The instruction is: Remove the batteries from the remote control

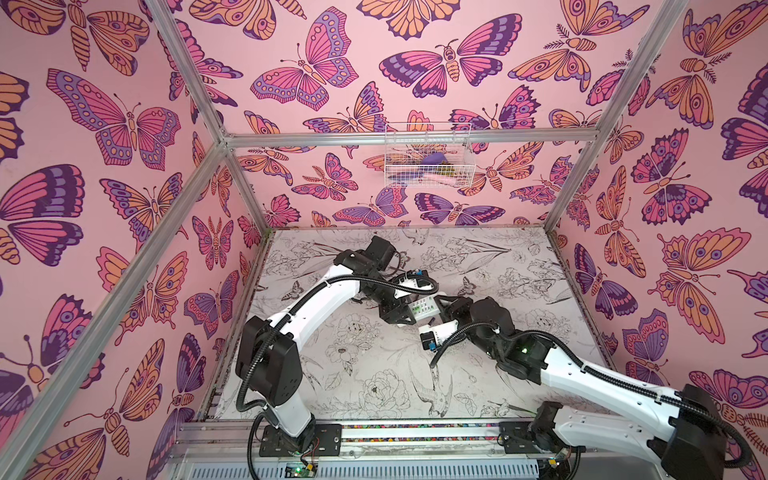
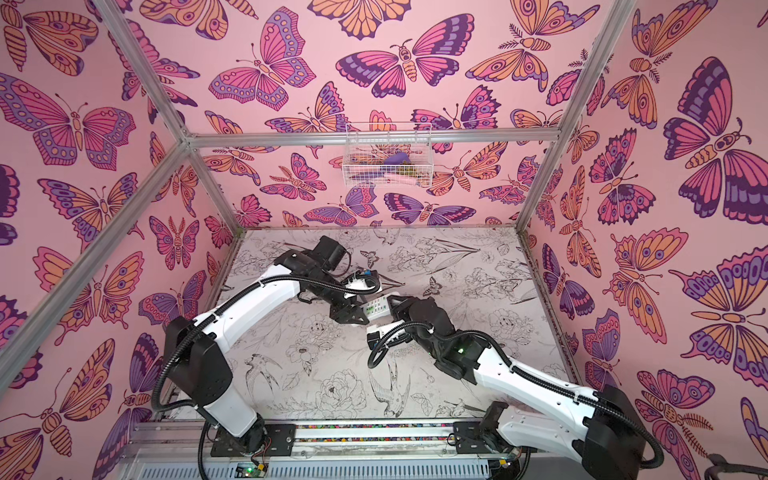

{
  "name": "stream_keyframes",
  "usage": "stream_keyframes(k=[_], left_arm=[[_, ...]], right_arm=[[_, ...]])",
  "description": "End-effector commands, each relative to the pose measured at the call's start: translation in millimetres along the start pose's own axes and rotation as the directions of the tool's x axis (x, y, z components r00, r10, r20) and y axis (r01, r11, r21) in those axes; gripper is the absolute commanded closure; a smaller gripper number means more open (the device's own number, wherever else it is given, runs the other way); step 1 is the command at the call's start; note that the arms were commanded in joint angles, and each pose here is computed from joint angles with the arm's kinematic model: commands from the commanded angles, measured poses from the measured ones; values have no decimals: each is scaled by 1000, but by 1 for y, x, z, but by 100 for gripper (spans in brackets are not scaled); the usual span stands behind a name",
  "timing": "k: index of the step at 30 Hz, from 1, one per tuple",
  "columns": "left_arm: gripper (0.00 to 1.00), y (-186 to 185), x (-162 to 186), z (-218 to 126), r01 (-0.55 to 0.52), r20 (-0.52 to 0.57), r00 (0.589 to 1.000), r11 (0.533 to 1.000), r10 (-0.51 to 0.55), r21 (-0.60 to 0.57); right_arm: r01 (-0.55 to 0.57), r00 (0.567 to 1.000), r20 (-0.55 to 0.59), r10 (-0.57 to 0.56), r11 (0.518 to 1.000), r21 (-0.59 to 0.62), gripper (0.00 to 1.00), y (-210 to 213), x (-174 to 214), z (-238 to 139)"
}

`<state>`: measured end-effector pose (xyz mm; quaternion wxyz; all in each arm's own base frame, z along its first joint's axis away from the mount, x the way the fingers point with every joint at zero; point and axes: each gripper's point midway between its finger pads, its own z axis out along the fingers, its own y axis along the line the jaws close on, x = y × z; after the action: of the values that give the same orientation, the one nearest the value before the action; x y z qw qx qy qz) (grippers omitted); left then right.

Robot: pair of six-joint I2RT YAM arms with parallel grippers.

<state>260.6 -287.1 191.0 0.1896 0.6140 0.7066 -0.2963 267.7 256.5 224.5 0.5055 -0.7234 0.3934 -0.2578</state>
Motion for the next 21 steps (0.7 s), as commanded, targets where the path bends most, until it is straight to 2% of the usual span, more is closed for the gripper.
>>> stream_keyframes(k=[1,3,4,9,11,13,15,18,21], left_arm=[[67,-3,-4,-1,-20,4,1000,1000,20,15],[57,-2,-5,-2,-23,0,1000,1000,23,6],[48,-2,-6,-4,-28,0,1000,1000,28,-5],[12,-2,-9,-18,-68,-22,998,996,67,-53],[5,-9,-11,-32,-106,-45,994,993,103,-58],[3,-14,-15,-47,-130,-52,991,989,127,-65],[3,-17,-21,-60,-134,-42,990,988,132,-72],[3,-20,-30,-79,-134,-5,991,988,134,-77],[5,-23,-34,-93,-118,51,991,992,121,-54]], right_arm=[[-24,1000,-3,24,997,70,78,-21,-2,-3],[-36,999,-16,37,997,69,88,-20,0,-2],[-48,999,-18,49,997,66,92,-20,1,-3],[-130,991,-36,131,991,38,93,-12,5,-5],[-201,979,-34,201,979,23,94,-10,5,-6],[-296,955,-33,295,955,-29,95,-3,4,-7],[-404,915,-19,404,909,-102,98,6,2,-7],[-569,814,-25,580,790,-227,98,19,-3,-5],[-720,648,-36,761,597,-354,96,26,-9,-3]])
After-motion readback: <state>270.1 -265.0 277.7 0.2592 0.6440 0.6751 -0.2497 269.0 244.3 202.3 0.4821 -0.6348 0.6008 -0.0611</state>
